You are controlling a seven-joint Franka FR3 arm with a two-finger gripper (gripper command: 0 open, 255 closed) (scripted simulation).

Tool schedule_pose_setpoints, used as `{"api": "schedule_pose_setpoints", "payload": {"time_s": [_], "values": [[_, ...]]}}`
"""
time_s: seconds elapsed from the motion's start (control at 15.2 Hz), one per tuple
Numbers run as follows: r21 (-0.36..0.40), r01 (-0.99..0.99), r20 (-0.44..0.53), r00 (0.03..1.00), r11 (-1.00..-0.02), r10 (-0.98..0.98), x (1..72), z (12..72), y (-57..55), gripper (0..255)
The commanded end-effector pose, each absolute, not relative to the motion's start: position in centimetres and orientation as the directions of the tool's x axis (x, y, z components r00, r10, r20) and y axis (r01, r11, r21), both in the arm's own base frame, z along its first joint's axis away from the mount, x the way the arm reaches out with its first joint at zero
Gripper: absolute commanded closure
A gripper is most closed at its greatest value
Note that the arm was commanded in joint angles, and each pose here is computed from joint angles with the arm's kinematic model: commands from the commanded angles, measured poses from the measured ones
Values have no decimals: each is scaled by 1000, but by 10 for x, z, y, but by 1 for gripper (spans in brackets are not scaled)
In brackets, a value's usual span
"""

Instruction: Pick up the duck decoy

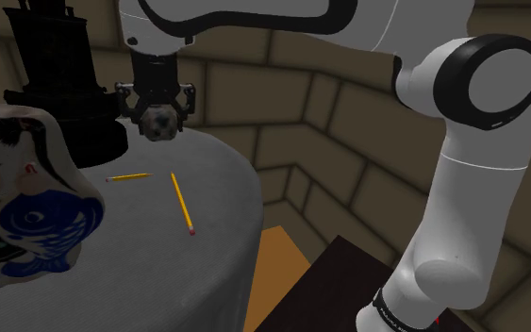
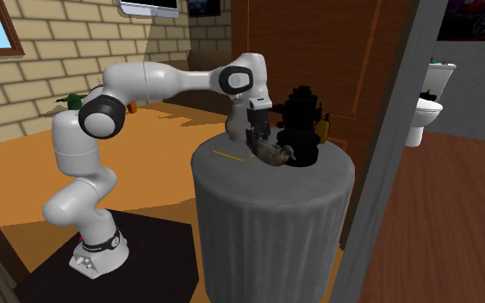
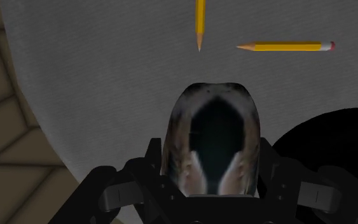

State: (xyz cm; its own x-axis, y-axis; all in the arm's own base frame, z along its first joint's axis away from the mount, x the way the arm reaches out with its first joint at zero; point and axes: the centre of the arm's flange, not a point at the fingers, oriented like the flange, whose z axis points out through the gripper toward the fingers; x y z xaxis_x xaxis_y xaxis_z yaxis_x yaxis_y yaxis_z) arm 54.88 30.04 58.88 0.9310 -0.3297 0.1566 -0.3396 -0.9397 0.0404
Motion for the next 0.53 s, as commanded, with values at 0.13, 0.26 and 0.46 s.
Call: {"api": "schedule_pose_setpoints", "payload": {"time_s": [0.13,0.26,0.46], "values": [[40,-340,157,931,-940,-330,548,609,301,255],[40,-340,157,931,-940,-330,548,620,301,255],[40,-340,157,931,-940,-330,548,626,301,255]]}}
